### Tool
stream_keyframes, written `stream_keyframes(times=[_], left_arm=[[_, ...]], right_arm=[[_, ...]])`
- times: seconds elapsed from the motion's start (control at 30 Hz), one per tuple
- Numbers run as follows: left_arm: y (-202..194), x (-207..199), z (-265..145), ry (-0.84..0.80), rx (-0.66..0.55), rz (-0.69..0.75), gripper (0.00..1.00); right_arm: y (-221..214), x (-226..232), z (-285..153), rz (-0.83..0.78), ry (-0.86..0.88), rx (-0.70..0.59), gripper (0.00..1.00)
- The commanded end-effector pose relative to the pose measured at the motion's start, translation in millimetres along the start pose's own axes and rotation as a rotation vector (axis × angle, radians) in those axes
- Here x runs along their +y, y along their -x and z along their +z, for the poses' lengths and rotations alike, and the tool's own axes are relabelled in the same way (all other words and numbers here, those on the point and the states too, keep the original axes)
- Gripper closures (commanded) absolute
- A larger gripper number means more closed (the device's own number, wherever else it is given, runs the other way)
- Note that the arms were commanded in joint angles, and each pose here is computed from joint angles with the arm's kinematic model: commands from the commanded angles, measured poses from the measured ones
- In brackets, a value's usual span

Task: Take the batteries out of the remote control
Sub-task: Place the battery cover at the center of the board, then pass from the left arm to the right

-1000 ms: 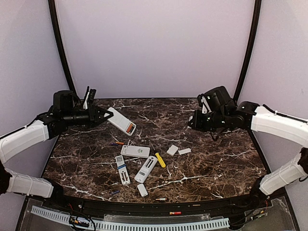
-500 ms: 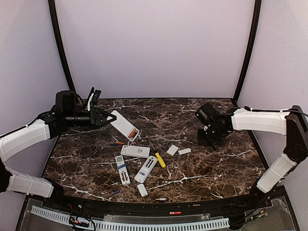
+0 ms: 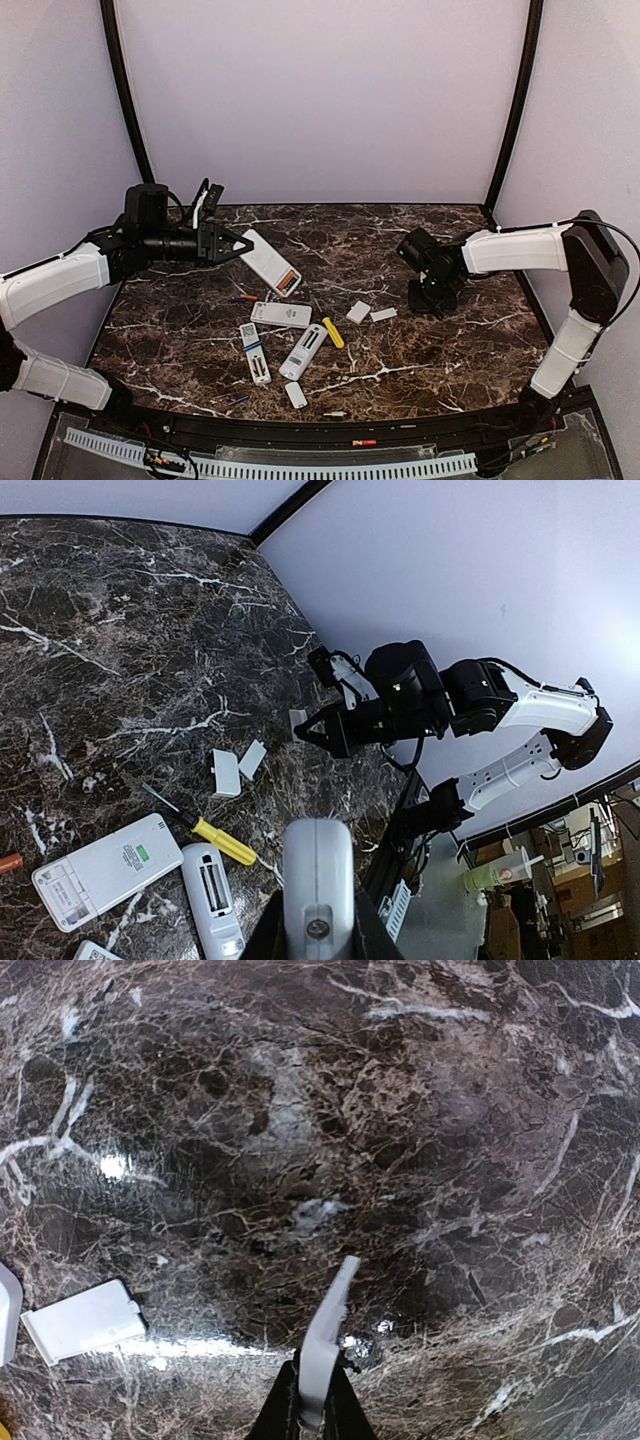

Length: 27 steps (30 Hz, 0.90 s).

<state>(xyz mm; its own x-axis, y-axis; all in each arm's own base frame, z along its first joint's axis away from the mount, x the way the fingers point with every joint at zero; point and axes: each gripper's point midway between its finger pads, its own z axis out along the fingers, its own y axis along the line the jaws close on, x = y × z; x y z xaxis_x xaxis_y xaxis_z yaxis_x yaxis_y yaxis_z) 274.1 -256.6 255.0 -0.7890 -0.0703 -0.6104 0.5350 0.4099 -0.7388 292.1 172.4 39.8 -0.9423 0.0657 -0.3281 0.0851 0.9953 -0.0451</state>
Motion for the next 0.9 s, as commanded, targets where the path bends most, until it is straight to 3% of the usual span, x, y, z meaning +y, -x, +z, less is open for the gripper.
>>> stream_keyframes(times=[0.0, 0.3, 0.5, 0.63, 0.87], left_arm=[[6, -11, 0, -0.024, -0.008, 0.037, 1.00], [8, -11, -2, 0.001, -0.030, 0.055, 1.00], [3, -7, 1, -0.001, 0.000, 0.041, 1.00], [-2, -3, 6, 0.000, 0.031, 0.018, 1.00], [-15, 0, 28, 0.032, 0.121, -0.043, 1.00]], right_arm=[[5, 2, 4, 0.018, -0.004, -0.004, 0.86], [13, 13, -2, 0.021, 0.059, -0.034, 0.53], [26, 16, -25, 0.017, 0.113, -0.100, 0.44], [39, 36, -68, -0.051, 0.298, -0.209, 0.35], [36, 97, -159, -0.304, 0.636, -0.415, 0.25]])
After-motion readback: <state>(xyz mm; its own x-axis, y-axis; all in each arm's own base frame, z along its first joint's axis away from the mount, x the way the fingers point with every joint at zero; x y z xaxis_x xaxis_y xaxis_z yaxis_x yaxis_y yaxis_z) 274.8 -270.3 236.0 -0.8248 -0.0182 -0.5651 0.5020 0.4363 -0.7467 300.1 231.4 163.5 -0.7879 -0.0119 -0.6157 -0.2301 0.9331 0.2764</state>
